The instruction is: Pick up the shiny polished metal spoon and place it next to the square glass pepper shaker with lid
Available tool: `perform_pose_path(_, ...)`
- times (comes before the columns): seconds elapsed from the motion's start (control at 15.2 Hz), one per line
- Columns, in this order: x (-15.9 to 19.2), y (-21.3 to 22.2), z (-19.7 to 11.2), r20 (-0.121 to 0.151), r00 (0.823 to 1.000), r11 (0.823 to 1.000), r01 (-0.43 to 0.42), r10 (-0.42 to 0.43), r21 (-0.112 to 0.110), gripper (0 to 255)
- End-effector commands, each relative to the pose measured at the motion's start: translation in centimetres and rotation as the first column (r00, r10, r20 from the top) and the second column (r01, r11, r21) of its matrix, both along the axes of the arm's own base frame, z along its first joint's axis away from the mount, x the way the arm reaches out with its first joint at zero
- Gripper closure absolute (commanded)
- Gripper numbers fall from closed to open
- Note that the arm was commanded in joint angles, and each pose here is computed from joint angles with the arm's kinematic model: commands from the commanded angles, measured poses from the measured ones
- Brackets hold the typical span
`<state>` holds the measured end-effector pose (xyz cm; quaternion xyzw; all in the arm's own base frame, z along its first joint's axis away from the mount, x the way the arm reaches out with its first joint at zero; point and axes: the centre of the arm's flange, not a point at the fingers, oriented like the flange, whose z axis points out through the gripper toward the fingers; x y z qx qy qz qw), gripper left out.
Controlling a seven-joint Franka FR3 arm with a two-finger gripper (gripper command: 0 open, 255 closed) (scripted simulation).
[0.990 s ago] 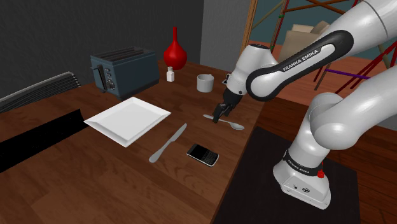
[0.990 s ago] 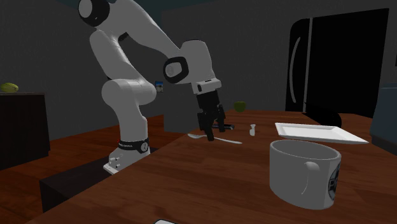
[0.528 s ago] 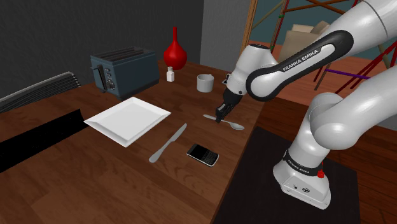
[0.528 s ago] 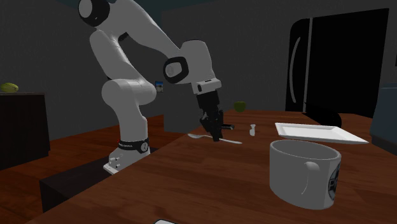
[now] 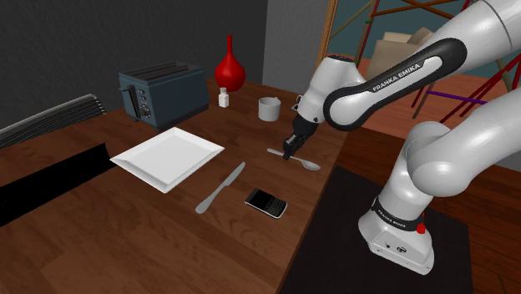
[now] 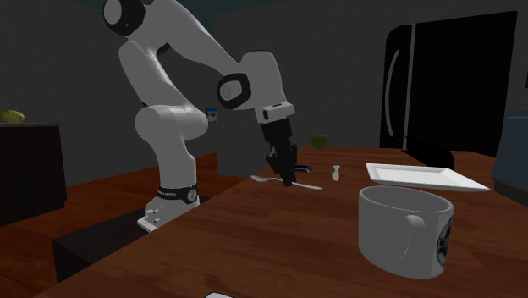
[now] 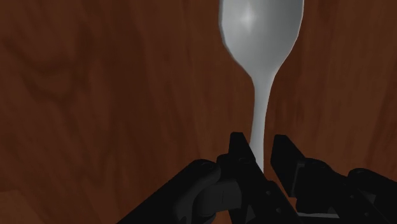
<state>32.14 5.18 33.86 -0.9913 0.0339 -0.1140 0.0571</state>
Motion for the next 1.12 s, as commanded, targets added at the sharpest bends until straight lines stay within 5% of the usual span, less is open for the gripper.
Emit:
perform_pose_path(0.0,0.0,0.0,1.0,0.0,1.0,1.0,0.0,0.0,0.0,255)
perform_pose_path(1.06,0.0,0.0,9.5,0.0,1.0,1.0,0.0,0.0,0.0,255)
